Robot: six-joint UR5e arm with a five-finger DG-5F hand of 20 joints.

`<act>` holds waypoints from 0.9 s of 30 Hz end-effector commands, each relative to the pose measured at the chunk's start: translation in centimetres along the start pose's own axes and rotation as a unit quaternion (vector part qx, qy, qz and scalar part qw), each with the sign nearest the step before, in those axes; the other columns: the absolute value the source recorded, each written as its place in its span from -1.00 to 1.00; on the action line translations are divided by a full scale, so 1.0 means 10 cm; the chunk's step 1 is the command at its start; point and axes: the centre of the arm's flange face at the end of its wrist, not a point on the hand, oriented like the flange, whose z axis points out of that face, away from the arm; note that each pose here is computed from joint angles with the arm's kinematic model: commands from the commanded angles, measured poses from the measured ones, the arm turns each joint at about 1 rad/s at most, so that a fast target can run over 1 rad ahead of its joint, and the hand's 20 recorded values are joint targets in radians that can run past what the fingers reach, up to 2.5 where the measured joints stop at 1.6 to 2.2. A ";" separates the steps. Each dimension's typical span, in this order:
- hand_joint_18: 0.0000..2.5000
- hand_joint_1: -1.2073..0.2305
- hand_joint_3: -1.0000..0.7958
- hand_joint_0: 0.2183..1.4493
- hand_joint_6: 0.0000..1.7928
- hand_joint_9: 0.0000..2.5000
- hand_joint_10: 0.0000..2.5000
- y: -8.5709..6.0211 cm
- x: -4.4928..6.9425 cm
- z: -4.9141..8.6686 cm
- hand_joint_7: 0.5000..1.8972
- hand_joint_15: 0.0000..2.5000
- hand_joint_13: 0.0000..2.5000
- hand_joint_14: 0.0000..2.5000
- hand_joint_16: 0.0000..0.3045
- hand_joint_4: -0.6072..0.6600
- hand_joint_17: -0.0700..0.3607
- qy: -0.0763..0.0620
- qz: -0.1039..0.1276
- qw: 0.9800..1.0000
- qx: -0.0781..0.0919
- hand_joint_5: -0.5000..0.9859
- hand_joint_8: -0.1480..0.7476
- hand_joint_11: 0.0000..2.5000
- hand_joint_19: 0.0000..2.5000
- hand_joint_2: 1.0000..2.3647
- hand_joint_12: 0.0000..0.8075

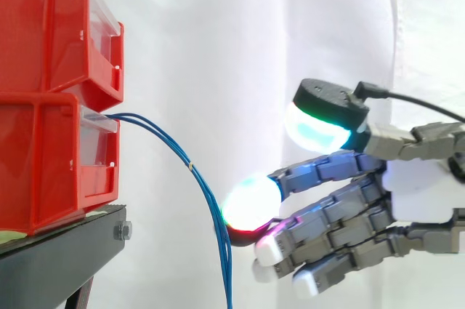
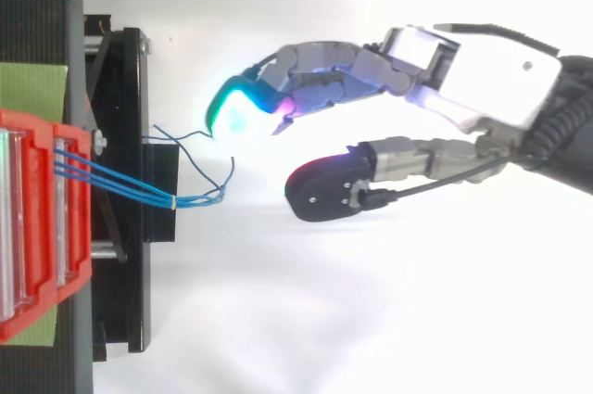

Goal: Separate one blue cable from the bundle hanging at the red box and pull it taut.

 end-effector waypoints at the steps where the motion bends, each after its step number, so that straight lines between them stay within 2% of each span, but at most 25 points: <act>1: -0.65 -0.01 -0.44 -0.43 -0.44 -0.52 -0.99 -0.02 0.07 0.14 -0.41 -0.80 -0.66 -0.99 -0.75 0.42 -0.27 0.000 0.000 1.000 -0.007 -0.57 -0.02 -0.65 -0.69 -1.00 -0.26; 3: -0.65 -0.01 -0.44 -0.43 -0.44 -0.52 -0.99 0.01 0.12 0.15 -0.41 -0.80 -0.66 -0.99 -0.75 0.42 -0.27 0.001 -0.001 1.000 -0.010 -0.57 -0.02 -0.66 -0.69 -1.00 -0.27; 9: -0.65 -0.01 -0.44 -0.42 -0.44 -0.52 -0.99 0.05 0.16 0.17 -0.41 -0.80 -0.66 -0.99 -0.75 0.42 -0.27 0.003 -0.008 1.000 -0.019 -0.57 -0.02 -0.65 -0.69 -1.00 -0.26; 10: -0.65 -0.01 -0.44 -0.42 -0.44 -0.52 -0.99 0.04 0.16 0.17 -0.41 -0.80 -0.66 -0.99 -0.75 0.42 -0.27 0.003 -0.008 1.000 -0.019 -0.57 -0.02 -0.66 -0.69 -1.00 -0.26; 12: -0.65 -0.01 -0.44 -0.42 -0.44 -0.52 -0.99 -0.08 0.23 0.21 -0.41 -0.80 -0.66 -0.99 -0.75 0.42 -0.27 0.007 -0.003 1.000 -0.016 -0.57 -0.02 -0.66 -0.69 -1.00 -0.27; 13: -0.65 -0.01 -0.44 -0.42 -0.44 -0.52 -0.99 -0.08 0.23 0.21 -0.41 -0.81 -0.66 -0.99 -0.75 0.42 -0.27 0.007 -0.003 1.000 -0.016 -0.57 -0.02 -0.66 -0.69 -1.00 -0.26; 14: -0.65 -0.01 -0.44 -0.43 -0.44 -0.52 -0.99 -0.16 0.27 0.24 -0.41 -0.80 -0.66 -0.99 -0.75 0.41 -0.27 0.010 0.000 1.000 -0.012 -0.57 -0.02 -0.66 -0.69 -1.00 -0.26; 15: -0.65 -0.01 -0.44 -0.42 -0.44 -0.52 -0.99 -0.15 0.27 0.25 -0.41 -0.80 -0.66 -0.99 -0.75 0.42 -0.27 0.009 0.005 1.000 -0.013 -0.57 -0.02 -0.66 -0.69 -1.00 -0.27; 19: -0.65 -0.01 -0.44 -0.43 -0.44 -0.52 -0.99 -0.18 0.33 0.25 -0.41 -0.80 -0.66 -0.99 -0.75 0.42 -0.27 0.026 0.013 0.999 -0.014 -0.57 -0.02 -0.66 -0.69 -1.00 -0.26; 23: -0.64 -0.02 -0.44 -0.44 -0.44 -0.51 -0.99 -0.15 0.35 0.27 -0.40 -0.80 -0.65 -0.99 -0.74 0.42 -0.27 0.030 0.015 0.999 -0.019 -0.57 -0.02 -0.66 -0.68 -1.00 -0.26; 26: -0.63 -0.04 -0.44 -0.44 -0.44 -0.50 -0.99 -0.19 0.39 0.29 -0.40 -0.79 -0.64 -0.99 -0.74 0.42 -0.26 0.035 0.016 0.999 -0.024 -0.56 -0.02 -0.66 -0.68 -1.00 -0.26; 27: -0.63 -0.04 -0.44 -0.44 -0.44 -0.50 -0.99 -0.25 0.43 0.34 -0.40 -0.79 -0.64 -0.99 -0.74 0.43 -0.26 0.038 0.018 0.999 -0.025 -0.56 -0.01 -0.66 -0.67 -1.00 -0.26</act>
